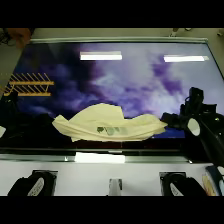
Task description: Fold the shirts.
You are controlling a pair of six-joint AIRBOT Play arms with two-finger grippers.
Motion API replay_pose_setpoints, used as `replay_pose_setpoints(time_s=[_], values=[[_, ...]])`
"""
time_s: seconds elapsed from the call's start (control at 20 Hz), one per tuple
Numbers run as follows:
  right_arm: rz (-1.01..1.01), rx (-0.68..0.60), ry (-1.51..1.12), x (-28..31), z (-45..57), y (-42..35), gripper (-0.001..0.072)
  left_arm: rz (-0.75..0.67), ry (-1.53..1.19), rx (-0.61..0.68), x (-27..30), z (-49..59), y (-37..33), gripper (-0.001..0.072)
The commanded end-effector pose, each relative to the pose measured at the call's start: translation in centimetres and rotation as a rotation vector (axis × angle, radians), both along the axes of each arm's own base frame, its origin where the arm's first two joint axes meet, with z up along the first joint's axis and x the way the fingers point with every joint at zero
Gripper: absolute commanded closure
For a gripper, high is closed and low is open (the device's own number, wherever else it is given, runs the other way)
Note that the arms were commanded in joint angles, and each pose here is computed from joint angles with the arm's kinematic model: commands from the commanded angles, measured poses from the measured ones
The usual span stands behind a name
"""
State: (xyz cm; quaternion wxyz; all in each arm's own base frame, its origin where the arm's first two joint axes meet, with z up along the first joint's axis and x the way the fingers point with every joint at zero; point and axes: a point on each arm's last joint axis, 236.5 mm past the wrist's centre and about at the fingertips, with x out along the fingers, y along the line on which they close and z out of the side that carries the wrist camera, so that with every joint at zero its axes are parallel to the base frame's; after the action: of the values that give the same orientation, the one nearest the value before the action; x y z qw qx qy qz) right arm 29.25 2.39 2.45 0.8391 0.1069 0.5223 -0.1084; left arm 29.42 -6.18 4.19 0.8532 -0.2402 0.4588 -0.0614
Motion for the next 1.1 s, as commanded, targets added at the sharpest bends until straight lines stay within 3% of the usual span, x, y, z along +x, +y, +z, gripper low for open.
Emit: replay_pose_setpoints(time_s=[0.0, 0.15, 0.45, 0.5, 0.6, 0.65, 0.75, 0.85, 1.05], values=[[-0.093, 0.093, -0.037, 3.1, -2.9, 1.5, 0.0686, 0.097, -0.020, -0.033, 2.2, -1.3, 0.9, 0.0675], [-0.130, 0.151, -0.027, 3.8, -4.1, 2.5, 0.0686, 0.148, 0.040, -0.071, 3.3, -3.4, 1.0, 0.0674], [-0.118, 0.147, -0.080, 5.1, -2.9, 2.5, 0.0686, 0.155, 0.019, -0.082, 7.8, -1.8, 1.3, 0.0673], [-0.124, 0.168, -0.074, 5.0, -3.0, 2.9, 0.0686, 0.146, 0.046, -0.085, 7.7, -2.2, 1.2, 0.0629], [-0.135, 0.198, -0.056, 4.6, -3.1, 3.5, 0.0685, 0.068, 0.142, -0.068, 5.8, -4.0, 0.3, 0.0228], [-0.138, 0.201, -0.044, 4.4, -3.3, 3.5, 0.0686, -0.042, 0.201, -0.017, 3.8, -5.0, 0.0, 0.0117], [-0.117, 0.179, -0.013, 3.7, -3.6, 3.3, 0.0686, -0.195, 0.361, 0.115, -0.8, -7.1, 1.6, 0.0110], [-0.077, 0.150, 0.015, 3.1, -3.9, 3.2, 0.0686, -0.220, 0.486, 0.175, -3.9, -8.5, 3.5, 0.0110], [-0.056, 0.134, 0.056, 2.2, -4.3, 3.1, 0.0686, -0.117, 0.490, 0.031, -4.1, -11.3, 1.4, 0.0112]])
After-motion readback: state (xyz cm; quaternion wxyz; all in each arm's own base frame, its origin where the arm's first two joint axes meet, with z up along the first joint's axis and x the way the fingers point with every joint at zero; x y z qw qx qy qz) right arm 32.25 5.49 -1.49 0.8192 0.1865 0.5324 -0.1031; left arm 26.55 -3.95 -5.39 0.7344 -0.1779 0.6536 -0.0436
